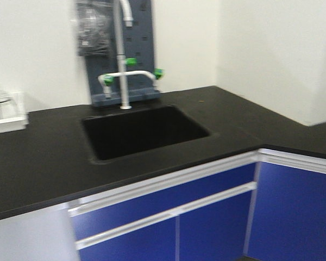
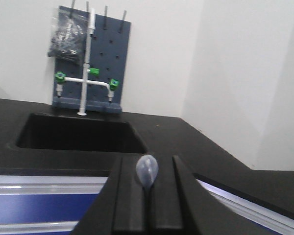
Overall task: Grab transparent chemical and place on left bench
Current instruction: 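Drive the base, carrying the beaker, to the bench with white bins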
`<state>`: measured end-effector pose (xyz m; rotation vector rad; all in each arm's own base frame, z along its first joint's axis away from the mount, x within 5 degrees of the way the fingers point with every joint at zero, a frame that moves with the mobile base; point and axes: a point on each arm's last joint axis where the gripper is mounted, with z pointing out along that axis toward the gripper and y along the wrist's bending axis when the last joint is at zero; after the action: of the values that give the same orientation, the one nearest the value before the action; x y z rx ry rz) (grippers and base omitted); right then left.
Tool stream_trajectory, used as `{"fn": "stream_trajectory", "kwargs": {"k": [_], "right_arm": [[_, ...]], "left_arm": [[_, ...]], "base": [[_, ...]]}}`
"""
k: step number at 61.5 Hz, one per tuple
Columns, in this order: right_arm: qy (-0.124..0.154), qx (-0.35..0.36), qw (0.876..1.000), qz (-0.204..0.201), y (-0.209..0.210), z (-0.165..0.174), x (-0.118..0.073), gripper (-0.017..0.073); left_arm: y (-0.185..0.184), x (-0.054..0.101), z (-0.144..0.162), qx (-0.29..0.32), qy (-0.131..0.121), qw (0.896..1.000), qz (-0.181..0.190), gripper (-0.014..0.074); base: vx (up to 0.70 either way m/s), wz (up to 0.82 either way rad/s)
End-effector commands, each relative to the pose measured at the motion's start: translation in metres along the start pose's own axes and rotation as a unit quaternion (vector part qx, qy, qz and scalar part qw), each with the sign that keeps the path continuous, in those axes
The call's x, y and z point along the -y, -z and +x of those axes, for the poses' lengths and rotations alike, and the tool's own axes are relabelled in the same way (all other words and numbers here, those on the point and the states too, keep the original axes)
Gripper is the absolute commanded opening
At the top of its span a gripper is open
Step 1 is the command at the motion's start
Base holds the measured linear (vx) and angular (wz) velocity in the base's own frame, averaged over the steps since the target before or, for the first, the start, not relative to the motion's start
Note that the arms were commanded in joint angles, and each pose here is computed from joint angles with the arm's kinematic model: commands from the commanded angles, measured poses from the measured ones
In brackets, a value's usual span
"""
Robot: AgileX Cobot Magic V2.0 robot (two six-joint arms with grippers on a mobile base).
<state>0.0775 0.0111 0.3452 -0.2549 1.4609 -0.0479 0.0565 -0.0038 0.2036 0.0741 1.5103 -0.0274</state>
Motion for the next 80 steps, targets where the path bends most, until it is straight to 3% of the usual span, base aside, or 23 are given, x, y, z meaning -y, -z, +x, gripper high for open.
{"fn": "stream_trajectory", "kwargs": {"k": [1, 48, 80], "right_arm": [[0.002, 0.049, 0.999, 0.010, 0.0001, -0.0157, 0.0031, -0.0004], [0.002, 0.049, 0.999, 0.010, 0.0001, -0.0157, 0.0031, -0.0004], [0.002, 0.049, 0.999, 0.010, 0.0001, -0.0157, 0.0031, -0.0004]], "left_arm": [[0.0013, -0.0001, -0.0028, 0.041, 0.004, 0.999, -0.001, -0.0003], [0.0013, -0.0001, -0.0028, 0.041, 0.004, 0.999, -0.001, -0.0003], [0.0013, -0.0001, -0.0028, 0.041, 0.004, 0.999, -0.001, -0.0003]], "base": [[0.08, 0.75], [0.13, 0.58], [0.30, 0.17]]}}
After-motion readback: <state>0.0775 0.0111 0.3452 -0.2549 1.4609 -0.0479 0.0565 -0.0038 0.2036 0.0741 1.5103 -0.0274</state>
